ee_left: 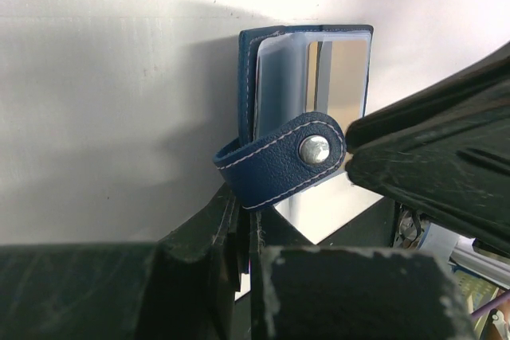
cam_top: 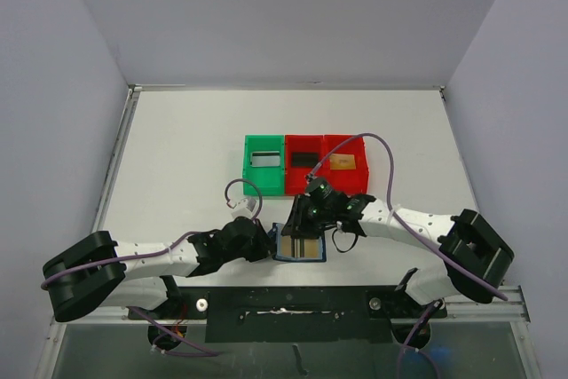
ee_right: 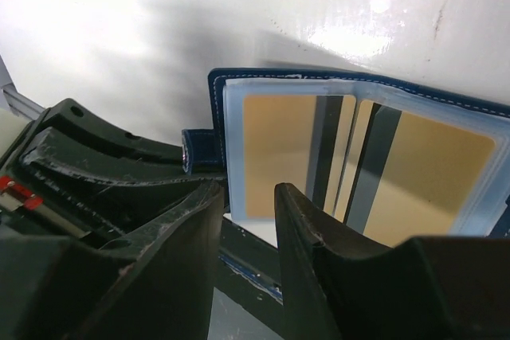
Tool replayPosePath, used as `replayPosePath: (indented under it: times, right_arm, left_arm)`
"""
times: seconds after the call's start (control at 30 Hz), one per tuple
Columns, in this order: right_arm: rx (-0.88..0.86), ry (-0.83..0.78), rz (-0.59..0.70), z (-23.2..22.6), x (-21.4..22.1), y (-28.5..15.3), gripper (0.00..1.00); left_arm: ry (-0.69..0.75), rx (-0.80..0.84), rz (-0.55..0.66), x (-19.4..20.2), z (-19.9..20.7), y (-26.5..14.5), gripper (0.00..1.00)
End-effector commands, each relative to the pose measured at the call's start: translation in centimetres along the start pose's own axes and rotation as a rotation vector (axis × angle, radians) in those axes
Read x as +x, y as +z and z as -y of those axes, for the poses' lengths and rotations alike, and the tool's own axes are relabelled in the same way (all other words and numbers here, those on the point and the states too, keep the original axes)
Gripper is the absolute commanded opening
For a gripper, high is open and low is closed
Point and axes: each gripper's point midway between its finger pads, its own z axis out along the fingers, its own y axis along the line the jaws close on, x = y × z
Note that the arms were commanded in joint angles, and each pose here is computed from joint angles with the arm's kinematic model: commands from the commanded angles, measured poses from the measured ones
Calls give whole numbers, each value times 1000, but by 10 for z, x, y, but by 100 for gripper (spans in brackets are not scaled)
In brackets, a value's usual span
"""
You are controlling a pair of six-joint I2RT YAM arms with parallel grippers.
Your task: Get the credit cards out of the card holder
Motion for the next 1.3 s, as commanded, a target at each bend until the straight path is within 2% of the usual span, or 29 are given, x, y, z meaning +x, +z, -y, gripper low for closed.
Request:
replayPosePath:
  times: [0.0,0.37,0.6,0.7,1.0,1.2,1.27]
  right_arm:
    - [-88,-5,22,-25,-13,1,34]
    - [4,48,61,4,-18,2,35]
    - [-14,73,92,10,-20,0,39]
    - [-21,71,104,10,-22,-1,40]
    - [-86,80,202,6,-37,-21,46]
    - [-119,46,205,1,-38,-25,43]
    - [-142,34,225,-4,-39,-28,44]
  left_arm:
    - [-11,39,39,-7,9,-1,0]
    - [-12,24,35,-4,3,-3,1]
    - [-10,9,64,-11,-1,-15,26]
    - [-7,3,75,-13,-4,-22,33]
    - [-9,42,116,-23,5,-42,41]
    - [12,79,133,-32,21,-50,43]
    - [19,95,135,-33,28,-51,43]
